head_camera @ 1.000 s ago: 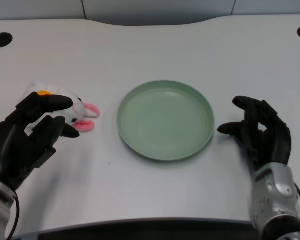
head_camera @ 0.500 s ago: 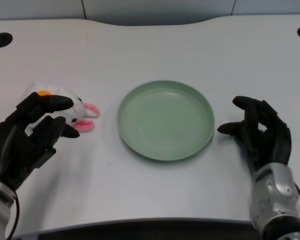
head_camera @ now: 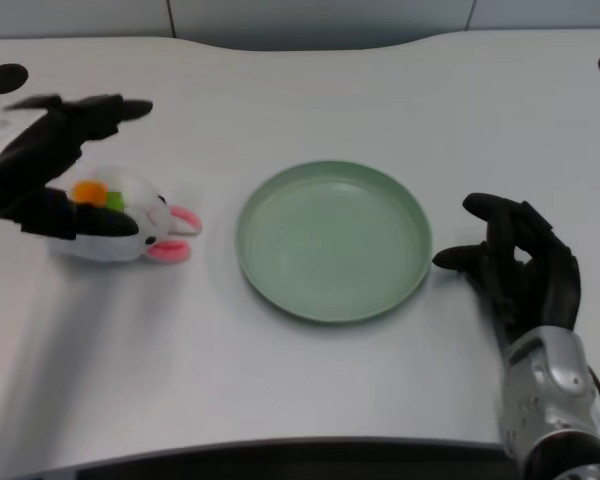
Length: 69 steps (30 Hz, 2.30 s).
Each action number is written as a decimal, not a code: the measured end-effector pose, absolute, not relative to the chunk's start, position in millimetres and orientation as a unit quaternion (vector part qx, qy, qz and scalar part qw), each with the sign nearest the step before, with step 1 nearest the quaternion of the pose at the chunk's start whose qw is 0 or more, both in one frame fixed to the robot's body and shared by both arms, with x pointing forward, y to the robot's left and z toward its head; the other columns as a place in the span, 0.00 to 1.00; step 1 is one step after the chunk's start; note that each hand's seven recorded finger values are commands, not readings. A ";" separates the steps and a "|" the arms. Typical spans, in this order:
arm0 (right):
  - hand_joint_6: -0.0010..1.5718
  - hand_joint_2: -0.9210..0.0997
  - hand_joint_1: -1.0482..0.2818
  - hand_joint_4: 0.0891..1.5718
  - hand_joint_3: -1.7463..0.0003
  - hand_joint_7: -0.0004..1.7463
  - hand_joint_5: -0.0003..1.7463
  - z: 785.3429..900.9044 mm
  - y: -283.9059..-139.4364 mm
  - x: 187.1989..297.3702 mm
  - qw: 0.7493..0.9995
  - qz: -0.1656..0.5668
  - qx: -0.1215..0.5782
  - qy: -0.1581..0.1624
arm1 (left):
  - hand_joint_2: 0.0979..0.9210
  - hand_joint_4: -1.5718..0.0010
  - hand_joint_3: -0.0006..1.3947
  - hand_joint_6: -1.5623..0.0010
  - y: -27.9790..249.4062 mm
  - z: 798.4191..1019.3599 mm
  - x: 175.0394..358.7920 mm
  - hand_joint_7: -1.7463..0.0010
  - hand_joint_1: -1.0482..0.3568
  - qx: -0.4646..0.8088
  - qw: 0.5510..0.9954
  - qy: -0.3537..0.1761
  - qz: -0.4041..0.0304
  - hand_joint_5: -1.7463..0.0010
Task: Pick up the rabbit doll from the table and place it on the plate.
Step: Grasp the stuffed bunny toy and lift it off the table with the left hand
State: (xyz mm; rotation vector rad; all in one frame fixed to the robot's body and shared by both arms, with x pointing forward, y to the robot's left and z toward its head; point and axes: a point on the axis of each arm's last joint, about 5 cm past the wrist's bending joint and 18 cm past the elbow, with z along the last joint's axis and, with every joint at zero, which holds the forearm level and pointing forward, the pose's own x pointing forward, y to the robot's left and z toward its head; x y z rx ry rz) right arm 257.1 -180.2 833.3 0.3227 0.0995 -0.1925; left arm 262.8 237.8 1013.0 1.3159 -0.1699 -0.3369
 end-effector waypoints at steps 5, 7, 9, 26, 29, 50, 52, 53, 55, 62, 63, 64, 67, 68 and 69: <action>0.50 0.00 0.46 0.55 0.79 0.53 0.73 833.6 -180.2 258.3 0.981 -0.098 0.158 0.053 | 1.00 0.98 0.04 0.94 238.3 1005.0 264.7 0.98 0.11 0.612 0.771 -0.062 -0.166 0.99; 0.51 0.00 0.46 0.55 0.78 0.53 0.72 833.3 -180.1 258.3 0.981 -0.099 0.158 0.055 | 1.00 0.99 0.04 0.94 238.8 1004.2 265.0 0.98 0.11 0.614 0.769 -0.060 -0.167 0.99; 0.51 0.00 0.46 0.55 0.78 0.52 0.72 832.9 -179.9 258.1 0.981 -0.099 0.158 0.056 | 1.00 0.99 0.06 0.95 238.7 1003.9 265.5 0.99 0.10 0.623 0.761 -0.058 -0.169 0.99; 0.49 0.00 0.48 0.52 0.75 0.54 0.74 834.4 -177.9 259.6 0.981 -0.099 0.158 0.054 | 1.00 0.92 0.03 0.88 235.7 1015.0 286.5 0.97 0.04 0.743 0.640 0.014 -0.194 0.96; 0.49 0.00 0.49 0.52 0.75 0.54 0.75 835.3 -177.8 260.0 0.981 -0.097 0.160 0.050 | 0.99 0.92 0.02 0.89 235.3 1012.1 290.9 0.97 0.05 0.758 0.623 0.023 -0.193 0.96; 0.50 0.00 0.47 0.55 0.78 0.53 0.72 834.6 -187.4 259.7 0.982 -0.096 0.153 0.059 | 0.99 0.95 0.01 0.91 217.0 975.1 330.3 0.99 0.02 0.782 0.589 0.060 -0.194 0.96; 0.50 0.00 0.46 0.55 0.78 0.52 0.72 835.0 -189.3 260.0 0.982 -0.097 0.151 0.060 | 0.98 0.95 0.00 0.90 214.2 967.7 332.1 0.99 0.02 0.782 0.589 0.060 -0.195 0.96; 0.50 0.00 0.46 0.55 0.79 0.51 0.71 835.2 -190.0 260.2 0.982 -0.098 0.150 0.060 | 0.98 0.95 0.00 0.90 213.4 964.5 332.8 0.99 0.02 0.783 0.587 0.061 -0.196 0.96; 0.51 0.00 0.47 0.55 0.78 0.51 0.71 835.4 -190.5 260.4 0.982 -0.098 0.151 0.059 | 0.98 0.94 0.00 0.90 213.1 960.4 334.2 0.99 0.03 0.787 0.580 0.067 -0.197 0.95; 0.53 0.00 0.46 0.55 0.78 0.50 0.71 835.4 -191.3 260.3 0.982 -0.097 0.152 0.059 | 0.96 0.93 0.00 0.89 213.3 948.7 335.8 0.99 0.04 0.802 0.553 0.089 -0.206 0.95; 0.53 0.00 0.46 0.55 0.78 0.49 0.71 835.3 -191.4 260.2 0.982 -0.097 0.153 0.059 | 0.96 0.93 0.00 0.88 213.4 946.6 335.4 0.99 0.04 0.802 0.553 0.090 -0.207 0.95; 0.53 0.00 0.47 0.56 0.77 0.49 0.71 835.2 -191.6 260.1 0.982 -0.097 0.153 0.059 | 0.96 0.93 0.00 0.89 212.9 945.2 335.2 0.99 0.04 0.803 0.551 0.090 -0.209 0.95; 0.53 0.00 0.46 0.56 0.78 0.49 0.71 834.6 -193.3 259.5 0.981 -0.091 0.160 0.057 | 0.97 0.94 0.00 0.90 210.9 943.0 335.8 1.00 0.05 0.807 0.544 0.091 -0.212 0.96; 0.53 0.00 0.46 0.56 0.78 0.49 0.71 834.3 -194.2 259.1 0.981 -0.089 0.164 0.056 | 0.97 0.94 0.00 0.90 210.4 942.6 336.1 1.00 0.05 0.811 0.538 0.091 -0.212 0.96; 0.53 0.00 0.46 0.56 0.78 0.49 0.71 834.2 -194.7 258.9 0.980 -0.089 0.167 0.055 | 0.97 0.94 0.00 0.89 210.2 941.9 336.2 1.00 0.06 0.817 0.529 0.090 -0.212 0.96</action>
